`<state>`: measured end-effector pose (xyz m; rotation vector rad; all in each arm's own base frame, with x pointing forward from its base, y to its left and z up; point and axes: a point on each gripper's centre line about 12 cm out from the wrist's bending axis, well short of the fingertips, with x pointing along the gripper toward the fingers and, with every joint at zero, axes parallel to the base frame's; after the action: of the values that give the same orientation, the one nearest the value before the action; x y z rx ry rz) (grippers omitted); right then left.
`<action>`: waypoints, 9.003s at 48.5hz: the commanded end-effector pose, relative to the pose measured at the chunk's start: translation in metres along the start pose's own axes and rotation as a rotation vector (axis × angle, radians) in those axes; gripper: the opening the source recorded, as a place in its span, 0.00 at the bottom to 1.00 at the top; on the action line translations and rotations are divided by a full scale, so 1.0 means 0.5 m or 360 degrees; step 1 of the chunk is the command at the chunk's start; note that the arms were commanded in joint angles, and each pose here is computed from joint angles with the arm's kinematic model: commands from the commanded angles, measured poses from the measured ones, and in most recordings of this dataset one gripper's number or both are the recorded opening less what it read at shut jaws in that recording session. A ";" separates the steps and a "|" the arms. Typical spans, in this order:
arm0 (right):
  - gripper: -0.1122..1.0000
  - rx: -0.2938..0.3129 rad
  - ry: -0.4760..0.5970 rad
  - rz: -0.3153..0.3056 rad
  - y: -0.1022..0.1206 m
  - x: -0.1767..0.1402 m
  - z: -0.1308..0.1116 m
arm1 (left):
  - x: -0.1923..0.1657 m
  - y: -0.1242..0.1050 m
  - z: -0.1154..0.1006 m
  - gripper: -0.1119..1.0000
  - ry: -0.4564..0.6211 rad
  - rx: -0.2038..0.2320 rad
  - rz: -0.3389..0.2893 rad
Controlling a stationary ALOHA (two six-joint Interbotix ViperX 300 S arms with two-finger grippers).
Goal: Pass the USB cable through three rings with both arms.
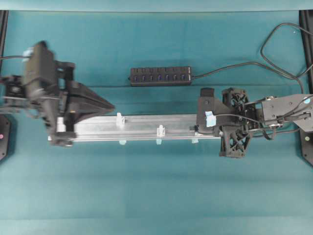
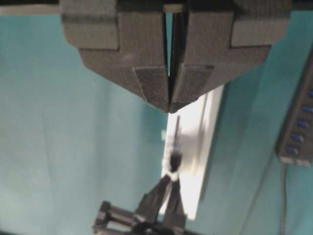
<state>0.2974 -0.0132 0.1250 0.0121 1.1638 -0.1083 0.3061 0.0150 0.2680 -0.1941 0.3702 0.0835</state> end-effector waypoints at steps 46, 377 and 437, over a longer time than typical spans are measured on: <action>0.03 0.0088 -0.0181 0.0049 0.004 -0.010 0.013 | 0.291 0.012 -0.014 0.78 0.0232 0.0105 0.0050; 0.67 0.0082 -0.0399 0.0083 0.014 -0.026 0.100 | 0.354 -0.018 -0.032 0.30 0.0390 0.0258 0.0010; 0.04 0.0015 -0.0300 0.0068 0.025 -0.007 0.116 | 0.328 -0.027 -0.044 0.31 0.0413 0.0217 0.0002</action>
<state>0.3477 -0.0052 0.1498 0.0519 0.9662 -0.0835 0.4546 0.0079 0.1714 -0.0701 0.6771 0.0409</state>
